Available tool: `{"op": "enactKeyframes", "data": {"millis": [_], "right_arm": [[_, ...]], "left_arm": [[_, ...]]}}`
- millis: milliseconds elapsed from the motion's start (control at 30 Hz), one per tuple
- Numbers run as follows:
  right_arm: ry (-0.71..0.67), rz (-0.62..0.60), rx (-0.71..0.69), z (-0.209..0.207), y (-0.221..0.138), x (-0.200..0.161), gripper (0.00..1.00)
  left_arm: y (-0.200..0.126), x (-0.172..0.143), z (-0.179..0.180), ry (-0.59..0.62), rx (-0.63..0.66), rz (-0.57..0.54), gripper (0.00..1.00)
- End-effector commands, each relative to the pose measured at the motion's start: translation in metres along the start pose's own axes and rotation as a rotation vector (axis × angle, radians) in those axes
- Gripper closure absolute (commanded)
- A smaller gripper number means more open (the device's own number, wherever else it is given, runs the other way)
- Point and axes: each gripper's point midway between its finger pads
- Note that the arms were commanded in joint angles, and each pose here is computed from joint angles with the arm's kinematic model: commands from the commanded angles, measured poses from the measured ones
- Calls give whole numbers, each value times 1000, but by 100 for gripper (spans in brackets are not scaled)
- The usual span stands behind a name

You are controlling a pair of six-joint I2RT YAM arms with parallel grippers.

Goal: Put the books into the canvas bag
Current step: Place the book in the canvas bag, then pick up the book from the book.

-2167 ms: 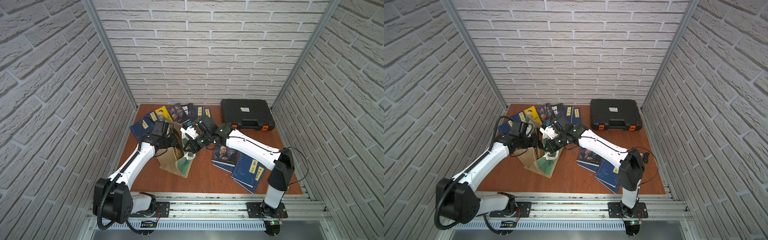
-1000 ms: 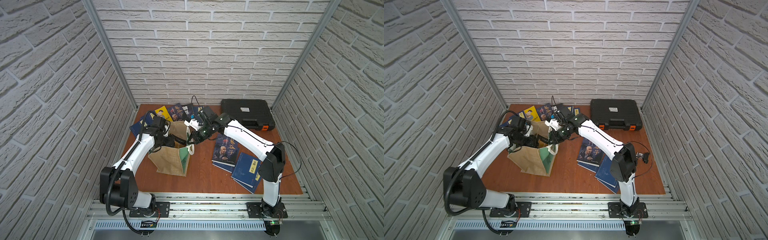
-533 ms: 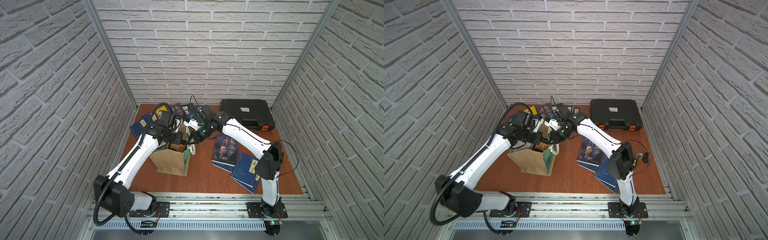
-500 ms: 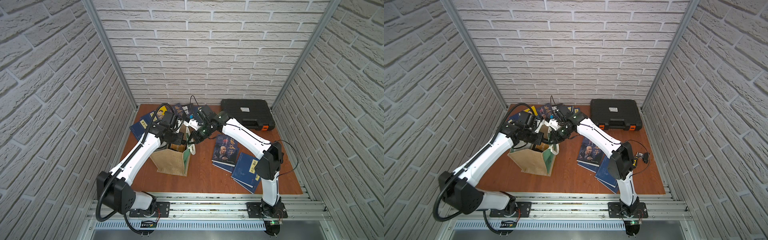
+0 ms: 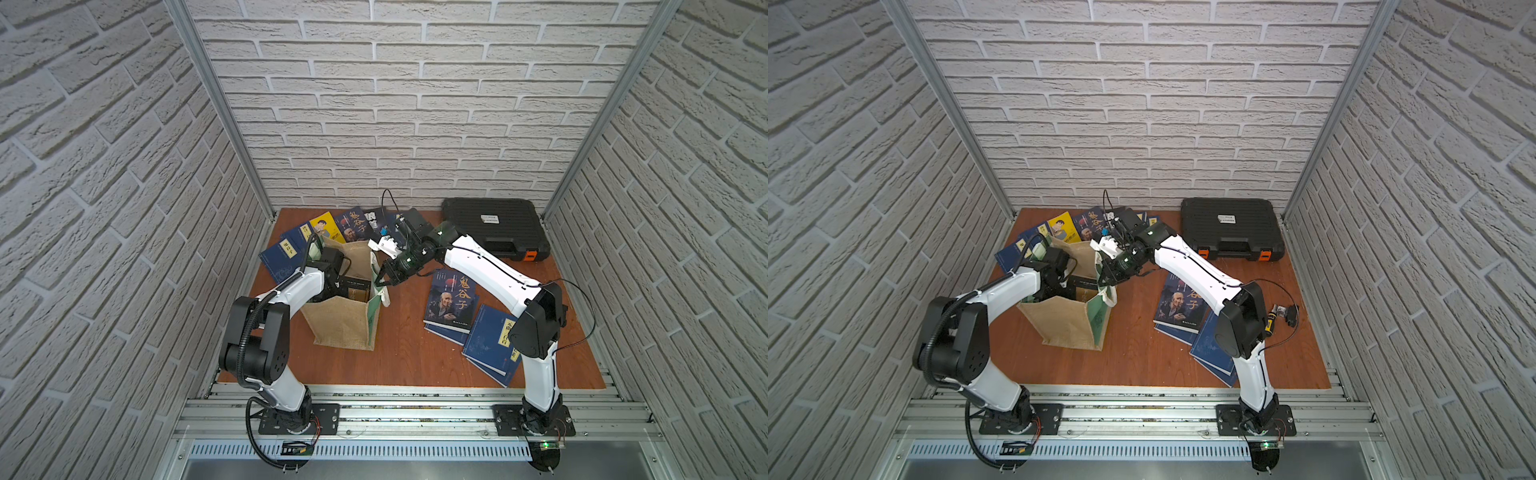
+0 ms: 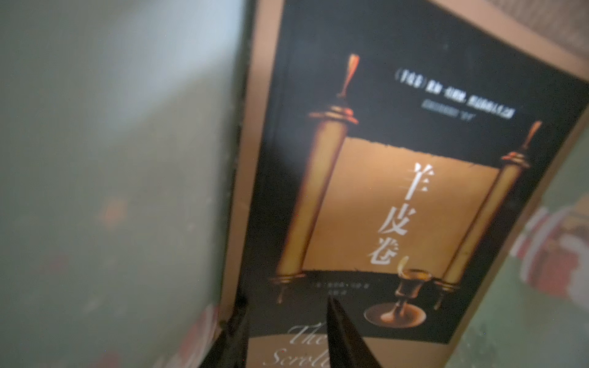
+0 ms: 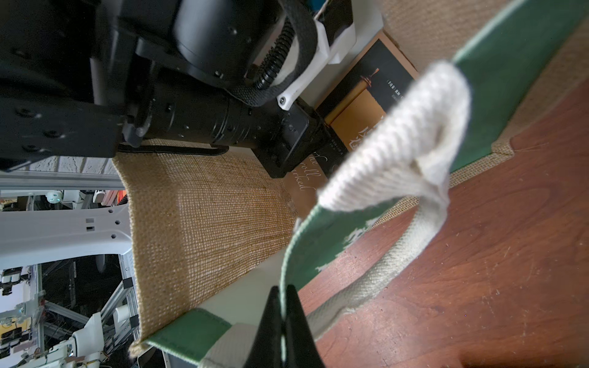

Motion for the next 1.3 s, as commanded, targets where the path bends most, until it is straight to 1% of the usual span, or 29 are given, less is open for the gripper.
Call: {"op": "enactKeyframes", "data": {"millis": [0, 67, 100, 167, 233, 267, 300, 367, 433, 500, 633, 733, 833, 933, 1000, 1133, 1267], "right_arm": [[-4, -52, -15, -5, -4, 15, 94], [-9, -68, -27, -4, -8, 19, 94], [-10, -76, -35, -4, -12, 20, 91], [-13, -99, -45, -1, -20, 24, 82], [-20, -131, -49, 4, -32, 28, 71], [-18, -135, -56, 3, -33, 29, 65], [-36, -172, -54, 12, -50, 30, 61], [-42, -198, -70, 14, -62, 30, 55], [-35, -221, -97, 11, -74, 27, 51], [-15, -238, -121, 4, -84, 21, 48], [97, -276, -218, -34, -101, -3, 46], [220, -307, -355, -81, -118, -32, 45], [357, -304, -461, -130, -130, -66, 43], [504, -281, -518, -176, -134, -103, 42], [564, -262, -535, -198, -132, -120, 42], [648, -221, -549, -237, -116, -141, 41], [695, -189, -531, -262, -98, -147, 41]], "left_arm": [[-18, 14, -1, -15, -20, -76, 57], [-42, 23, -2, 2, -31, -127, 55], [-57, 28, -4, 14, -38, -159, 54], [-90, 37, -7, 27, -58, -229, 53], [-129, 46, -12, 39, -87, -316, 52], [-145, 49, -14, 45, -96, -349, 52], [-163, 52, -19, 54, -111, -390, 52], [-193, 55, -30, 82, -126, -452, 52], [-215, 56, -52, 141, -152, -489, 51], [-229, 56, -75, 195, -153, -505, 50], [-242, 54, -141, 303, -208, -527, 49], [-239, 52, -193, 375, -256, -539, 49], [-221, 50, -240, 433, -279, -515, 48], [-189, 49, -281, 451, -296, -467, 46], [-165, 49, -304, 447, -317, -441, 45], [-115, 57, -333, 419, -353, -386, 42], [-64, 68, -347, 372, -397, -302, 39]]}}
Point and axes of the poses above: each gripper's point midway between its finger pads, its own y axis out along the fingers, its own z axis along the line the jaws close on, x = y × z, and after that the axes turned 5 degrees about y, right-handed
